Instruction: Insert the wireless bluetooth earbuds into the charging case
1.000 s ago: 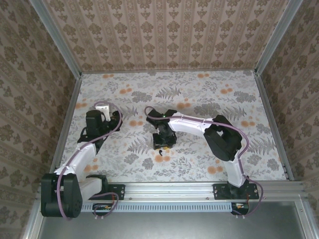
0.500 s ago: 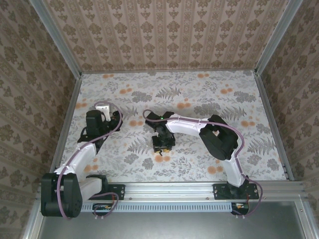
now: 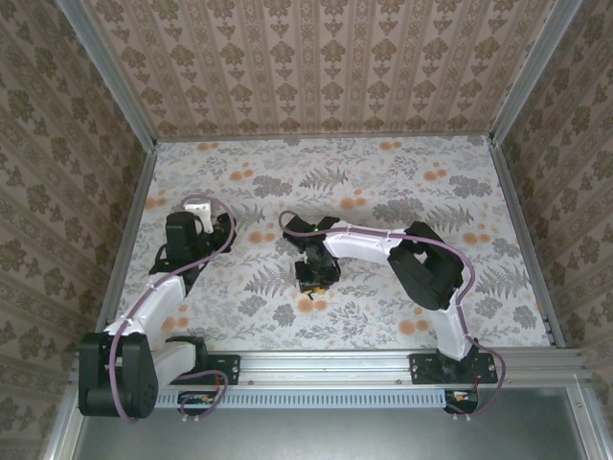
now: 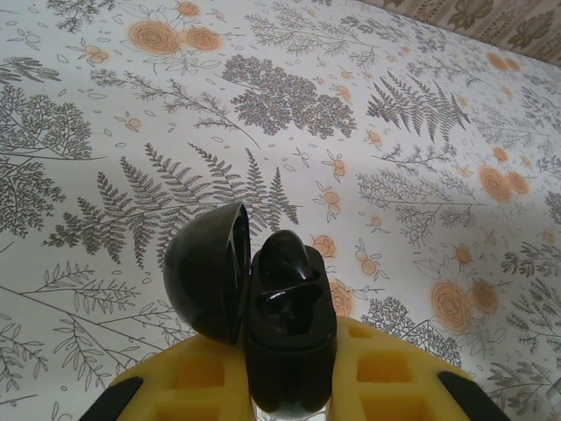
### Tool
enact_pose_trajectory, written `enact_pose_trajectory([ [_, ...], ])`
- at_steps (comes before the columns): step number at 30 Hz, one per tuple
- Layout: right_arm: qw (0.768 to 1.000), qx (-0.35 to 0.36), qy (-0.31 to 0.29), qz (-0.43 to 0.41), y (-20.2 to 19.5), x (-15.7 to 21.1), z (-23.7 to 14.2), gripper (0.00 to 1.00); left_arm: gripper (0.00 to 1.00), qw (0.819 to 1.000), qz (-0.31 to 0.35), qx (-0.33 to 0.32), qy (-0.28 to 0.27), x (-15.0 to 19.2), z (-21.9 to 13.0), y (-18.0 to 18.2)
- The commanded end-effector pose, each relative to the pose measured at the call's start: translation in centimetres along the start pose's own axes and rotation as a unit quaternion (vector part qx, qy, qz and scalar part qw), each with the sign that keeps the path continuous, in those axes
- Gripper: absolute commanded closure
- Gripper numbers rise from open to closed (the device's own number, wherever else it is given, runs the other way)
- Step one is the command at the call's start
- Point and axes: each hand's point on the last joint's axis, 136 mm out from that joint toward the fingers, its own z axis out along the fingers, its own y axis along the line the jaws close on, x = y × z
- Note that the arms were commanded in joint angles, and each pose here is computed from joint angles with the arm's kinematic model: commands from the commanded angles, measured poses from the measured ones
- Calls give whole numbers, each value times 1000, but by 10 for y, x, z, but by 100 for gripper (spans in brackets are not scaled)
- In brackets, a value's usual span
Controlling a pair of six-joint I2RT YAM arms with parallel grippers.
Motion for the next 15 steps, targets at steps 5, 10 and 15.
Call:
enact_pose_trajectory([
  [5, 996, -29, -76, 23, -3, -13, -9, 81, 89, 999, 33, 42, 3, 7, 11, -23],
  [10, 985, -66, -151, 41, -9, -28, -31, 81, 90, 994, 69, 85, -6, 17, 20, -48],
  [15, 967, -103, -229, 44, -17, -45, -62, 82, 90, 984, 113, 138, -11, 28, 30, -81],
])
